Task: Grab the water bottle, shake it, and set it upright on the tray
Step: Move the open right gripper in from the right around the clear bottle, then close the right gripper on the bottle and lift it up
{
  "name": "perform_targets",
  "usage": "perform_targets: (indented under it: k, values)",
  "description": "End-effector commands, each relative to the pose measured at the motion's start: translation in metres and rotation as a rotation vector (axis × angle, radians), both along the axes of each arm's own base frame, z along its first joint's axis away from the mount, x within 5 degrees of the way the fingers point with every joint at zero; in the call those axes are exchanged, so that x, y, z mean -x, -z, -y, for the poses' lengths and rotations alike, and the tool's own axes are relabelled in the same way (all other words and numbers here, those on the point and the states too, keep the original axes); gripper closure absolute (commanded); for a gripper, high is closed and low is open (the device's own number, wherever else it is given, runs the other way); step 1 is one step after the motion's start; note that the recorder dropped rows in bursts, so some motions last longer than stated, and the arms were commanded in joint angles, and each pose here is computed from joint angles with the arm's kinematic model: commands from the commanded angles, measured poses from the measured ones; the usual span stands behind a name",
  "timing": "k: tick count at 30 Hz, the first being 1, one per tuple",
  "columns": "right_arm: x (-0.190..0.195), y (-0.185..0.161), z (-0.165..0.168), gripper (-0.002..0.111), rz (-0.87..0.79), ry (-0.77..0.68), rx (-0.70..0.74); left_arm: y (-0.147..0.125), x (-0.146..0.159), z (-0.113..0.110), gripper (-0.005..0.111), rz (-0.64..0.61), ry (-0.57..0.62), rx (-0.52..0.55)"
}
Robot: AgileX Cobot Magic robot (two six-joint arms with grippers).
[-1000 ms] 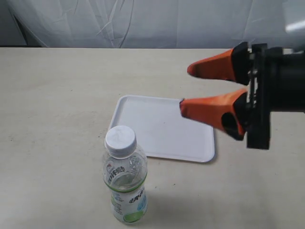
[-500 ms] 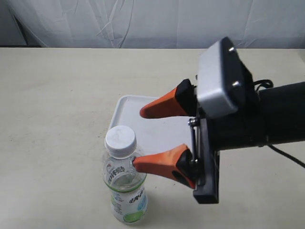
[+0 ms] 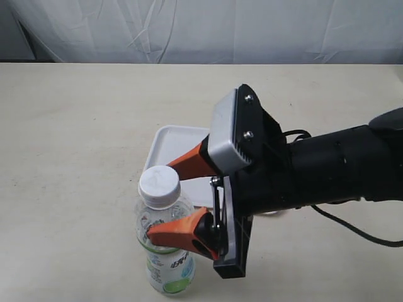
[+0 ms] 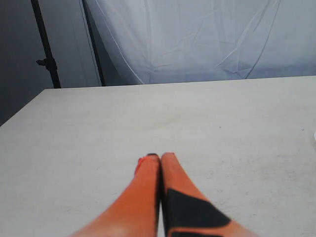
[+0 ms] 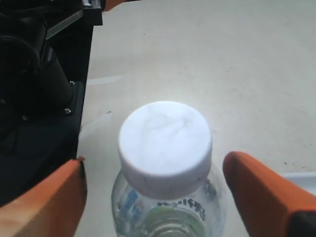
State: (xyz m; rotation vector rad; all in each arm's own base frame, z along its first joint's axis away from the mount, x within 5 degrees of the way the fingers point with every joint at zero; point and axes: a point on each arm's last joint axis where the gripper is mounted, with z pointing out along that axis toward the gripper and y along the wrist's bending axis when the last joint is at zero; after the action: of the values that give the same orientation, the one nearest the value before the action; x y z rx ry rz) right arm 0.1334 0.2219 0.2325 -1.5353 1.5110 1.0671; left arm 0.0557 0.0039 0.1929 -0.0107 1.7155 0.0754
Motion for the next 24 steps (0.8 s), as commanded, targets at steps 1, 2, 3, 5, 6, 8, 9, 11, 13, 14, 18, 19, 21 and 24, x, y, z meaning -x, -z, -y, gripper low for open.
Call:
perform_targets:
  k: [1,2,3,5,6,8,9,11,13,14,18,19,21,24]
  values:
    - [-0.004,0.004,-0.006,0.032,-0.044,0.006,-0.038,0.000,0.000,0.000,0.107,0.008,-0.001,0.000]
    - [-0.004,0.006,-0.007,0.032,-0.053,0.003,-0.036,0.000,0.000,0.000,0.107,0.008,-0.001,0.000]
    - [-0.005,0.009,-0.008,0.032,-0.061,0.003,-0.029,0.000,0.000,0.000,0.107,0.008,-0.001,0.000]
    - [-0.006,0.014,-0.009,0.032,-0.075,0.004,-0.015,0.000,0.000,0.000,0.107,0.008,-0.001,0.000]
    - [-0.007,0.016,-0.010,0.032,-0.083,0.006,-0.009,0.000,0.000,0.000,0.107,0.008,-0.001,0.000]
    - [-0.008,0.020,-0.011,0.032,-0.100,0.002,-0.005,0.000,0.000,0.000,0.107,0.008,-0.001,0.000]
    - [-0.008,0.021,-0.012,0.032,-0.107,0.001,-0.005,0.000,0.000,0.000,0.107,0.008,-0.001,0.000]
    - [-0.008,0.024,-0.012,0.033,-0.117,-0.001,0.003,0.000,0.000,0.000,0.107,0.008,-0.001,0.000]
    - [-0.009,0.027,-0.013,0.035,-0.125,-0.001,0.009,0.000,0.000,0.000,0.107,0.008,-0.001,0.000]
    - [-0.009,0.028,-0.013,0.036,-0.128,-0.001,0.012,0.000,0.000,0.000,0.107,0.008,-0.001,0.000]
    - [-0.009,0.032,-0.014,0.037,-0.142,-0.005,0.021,0.000,0.000,0.000,0.107,0.008,-0.001,0.000]
    - [-0.009,0.033,-0.015,0.037,-0.145,-0.009,0.023,0.000,0.000,0.000,0.107,0.008,-0.001,0.000]
    - [-0.006,0.037,-0.018,0.037,-0.142,-0.011,0.043,0.000,0.000,0.000,0.107,0.008,-0.001,0.000]
    - [-0.002,0.042,-0.022,0.037,-0.134,-0.014,0.077,0.000,0.000,0.000,0.107,0.008,-0.001,0.000]
